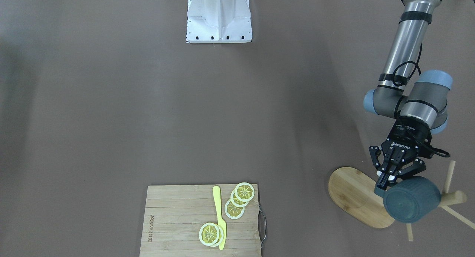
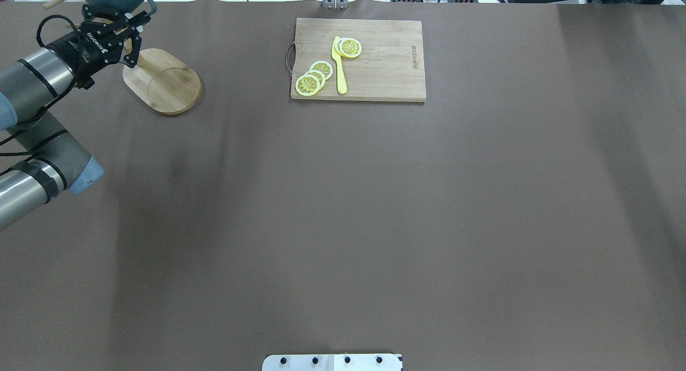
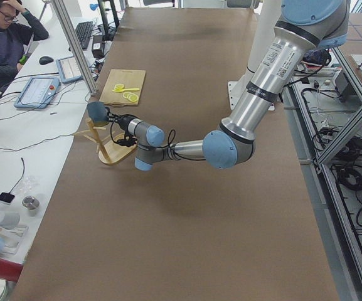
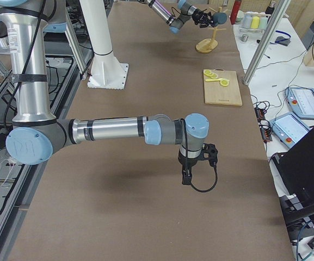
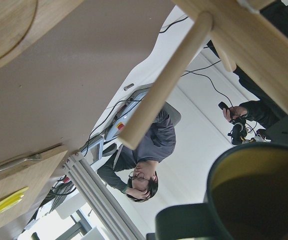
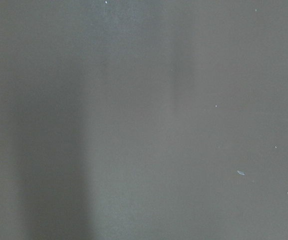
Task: Hang cup on storage rack
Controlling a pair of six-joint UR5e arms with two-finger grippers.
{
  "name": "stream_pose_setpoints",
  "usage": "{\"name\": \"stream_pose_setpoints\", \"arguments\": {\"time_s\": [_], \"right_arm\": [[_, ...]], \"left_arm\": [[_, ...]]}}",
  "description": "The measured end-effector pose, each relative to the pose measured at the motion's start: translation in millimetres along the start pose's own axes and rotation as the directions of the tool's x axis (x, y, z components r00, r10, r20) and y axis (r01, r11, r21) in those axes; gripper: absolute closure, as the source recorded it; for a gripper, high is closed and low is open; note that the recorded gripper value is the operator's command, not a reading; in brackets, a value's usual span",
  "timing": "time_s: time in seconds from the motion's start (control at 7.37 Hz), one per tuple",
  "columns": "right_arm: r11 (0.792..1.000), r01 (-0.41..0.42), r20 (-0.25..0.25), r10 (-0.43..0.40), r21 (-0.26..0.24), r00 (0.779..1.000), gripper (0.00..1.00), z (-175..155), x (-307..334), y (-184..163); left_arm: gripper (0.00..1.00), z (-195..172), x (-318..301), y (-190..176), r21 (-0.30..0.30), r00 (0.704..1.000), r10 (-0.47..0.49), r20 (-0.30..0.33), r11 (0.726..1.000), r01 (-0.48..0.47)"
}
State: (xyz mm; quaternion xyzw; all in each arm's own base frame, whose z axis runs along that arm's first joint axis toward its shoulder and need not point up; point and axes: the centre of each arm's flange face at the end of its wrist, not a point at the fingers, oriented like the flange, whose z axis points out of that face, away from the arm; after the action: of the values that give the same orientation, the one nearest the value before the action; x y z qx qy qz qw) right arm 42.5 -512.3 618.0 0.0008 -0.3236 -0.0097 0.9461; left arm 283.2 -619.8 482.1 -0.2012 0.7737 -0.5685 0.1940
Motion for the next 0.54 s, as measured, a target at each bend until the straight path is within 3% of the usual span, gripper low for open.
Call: {"name": "stream_pose_setpoints", "arguments": {"time_s": [0.54], "right_arm": [[1.000, 0.002, 0.001, -0.002, 0.001, 1.000, 0.00, -0.7, -0.6, 0.0]], "left_arm": [[0.01, 0.0, -0.8, -0.5, 0.001, 1.000, 0.003, 0.000, 1.000, -0.003]]}}
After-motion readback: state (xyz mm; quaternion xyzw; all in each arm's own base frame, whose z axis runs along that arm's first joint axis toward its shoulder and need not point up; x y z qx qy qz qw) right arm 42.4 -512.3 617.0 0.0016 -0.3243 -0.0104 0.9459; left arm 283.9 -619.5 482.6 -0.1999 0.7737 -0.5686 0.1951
